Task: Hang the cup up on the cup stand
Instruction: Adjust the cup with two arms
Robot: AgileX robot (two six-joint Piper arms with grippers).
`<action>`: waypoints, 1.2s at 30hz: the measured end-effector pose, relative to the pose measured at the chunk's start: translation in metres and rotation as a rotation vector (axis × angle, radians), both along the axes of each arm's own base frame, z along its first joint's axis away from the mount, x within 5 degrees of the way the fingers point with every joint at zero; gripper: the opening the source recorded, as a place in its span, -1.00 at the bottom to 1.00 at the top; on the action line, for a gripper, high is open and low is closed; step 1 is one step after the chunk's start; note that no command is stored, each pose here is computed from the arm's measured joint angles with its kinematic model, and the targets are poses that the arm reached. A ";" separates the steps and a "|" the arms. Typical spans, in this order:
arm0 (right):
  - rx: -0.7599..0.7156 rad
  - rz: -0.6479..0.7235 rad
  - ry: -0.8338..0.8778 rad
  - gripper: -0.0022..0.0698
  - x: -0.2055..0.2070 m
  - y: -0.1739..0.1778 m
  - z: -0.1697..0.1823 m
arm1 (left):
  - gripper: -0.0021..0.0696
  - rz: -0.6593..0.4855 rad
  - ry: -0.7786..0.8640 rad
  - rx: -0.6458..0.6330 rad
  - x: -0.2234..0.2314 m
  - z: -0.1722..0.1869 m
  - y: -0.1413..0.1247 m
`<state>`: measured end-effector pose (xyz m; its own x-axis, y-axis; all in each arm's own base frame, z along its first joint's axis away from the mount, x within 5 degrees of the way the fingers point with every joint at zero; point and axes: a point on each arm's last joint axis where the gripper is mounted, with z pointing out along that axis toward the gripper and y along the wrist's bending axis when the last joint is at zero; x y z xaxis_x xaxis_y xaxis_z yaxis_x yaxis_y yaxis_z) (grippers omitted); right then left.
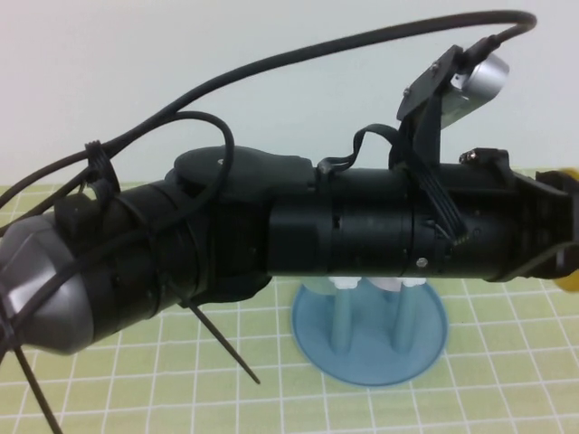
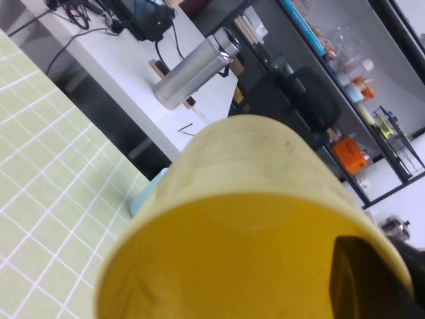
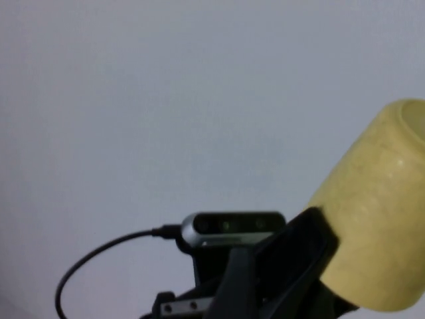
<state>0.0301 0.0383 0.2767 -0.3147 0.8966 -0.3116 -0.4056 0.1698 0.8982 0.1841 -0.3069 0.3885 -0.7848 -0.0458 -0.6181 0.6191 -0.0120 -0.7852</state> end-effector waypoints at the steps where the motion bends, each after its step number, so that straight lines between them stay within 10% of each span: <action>1: 0.021 -0.012 0.009 0.88 0.001 -0.002 0.000 | -0.94 0.006 0.010 0.002 -0.002 0.000 -0.001; 36: 0.174 -0.026 0.151 0.99 0.017 -0.007 0.005 | -0.94 -0.037 -0.010 -0.009 -0.058 0.022 -0.036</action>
